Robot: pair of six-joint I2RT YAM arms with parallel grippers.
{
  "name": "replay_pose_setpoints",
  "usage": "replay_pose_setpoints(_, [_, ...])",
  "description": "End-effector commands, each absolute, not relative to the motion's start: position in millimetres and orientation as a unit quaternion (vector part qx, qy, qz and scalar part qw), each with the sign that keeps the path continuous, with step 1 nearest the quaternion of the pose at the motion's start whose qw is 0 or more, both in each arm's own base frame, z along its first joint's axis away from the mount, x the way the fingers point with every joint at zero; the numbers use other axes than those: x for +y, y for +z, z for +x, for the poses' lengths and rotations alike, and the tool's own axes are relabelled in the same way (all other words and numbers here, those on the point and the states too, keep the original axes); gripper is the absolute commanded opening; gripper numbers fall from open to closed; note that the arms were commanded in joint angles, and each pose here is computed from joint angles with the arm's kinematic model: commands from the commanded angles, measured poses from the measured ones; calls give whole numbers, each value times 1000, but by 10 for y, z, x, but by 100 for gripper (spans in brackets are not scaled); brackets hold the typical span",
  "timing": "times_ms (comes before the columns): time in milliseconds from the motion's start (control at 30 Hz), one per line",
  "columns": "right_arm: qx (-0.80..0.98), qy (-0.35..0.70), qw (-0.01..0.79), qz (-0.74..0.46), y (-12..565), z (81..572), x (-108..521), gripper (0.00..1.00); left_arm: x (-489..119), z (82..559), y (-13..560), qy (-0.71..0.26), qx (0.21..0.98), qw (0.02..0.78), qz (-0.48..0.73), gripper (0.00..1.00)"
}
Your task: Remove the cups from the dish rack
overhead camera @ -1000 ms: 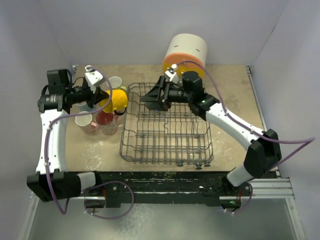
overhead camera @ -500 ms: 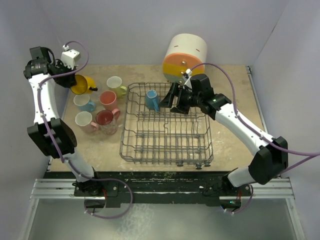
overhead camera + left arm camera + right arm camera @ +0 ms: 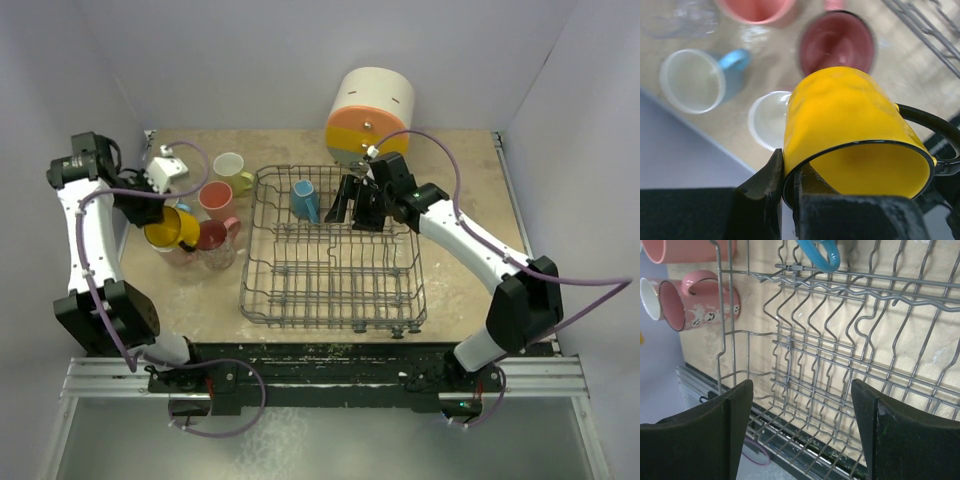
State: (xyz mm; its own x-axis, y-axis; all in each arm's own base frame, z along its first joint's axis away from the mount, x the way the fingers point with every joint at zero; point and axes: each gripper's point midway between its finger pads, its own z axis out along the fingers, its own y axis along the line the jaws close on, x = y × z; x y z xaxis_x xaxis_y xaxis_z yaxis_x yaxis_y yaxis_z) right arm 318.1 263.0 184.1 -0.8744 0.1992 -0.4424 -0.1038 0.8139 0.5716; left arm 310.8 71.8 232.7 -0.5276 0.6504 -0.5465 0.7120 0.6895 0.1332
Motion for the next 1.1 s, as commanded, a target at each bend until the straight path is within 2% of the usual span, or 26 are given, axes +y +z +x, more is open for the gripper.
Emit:
replay_pose_setpoints(0, [916,283,283,14,1966,3359,2609,80,207,2667,2110,-117,830,227,496,0])
replay_pose_setpoints(133, [919,275,281,14,1920,3392,2595,80,-60,2504,1930,-113,801,213,548,0])
replay_pose_setpoints(300, [923,261,281,17,1829,3436,2567,81,-89,2435,1606,-85,794,187,572,0])
replay_pose_setpoints(600, [936,215,277,36,1527,3591,2403,78,-231,2583,1254,-46,805,178,565,0])
replay_pose_setpoints(933, [945,153,274,93,1148,3749,1872,73,-174,2653,826,11,811,161,562,0])
replay_pose_setpoints(1067, [937,129,313,83,1214,3886,1842,71,-135,2662,757,27,810,158,564,0])
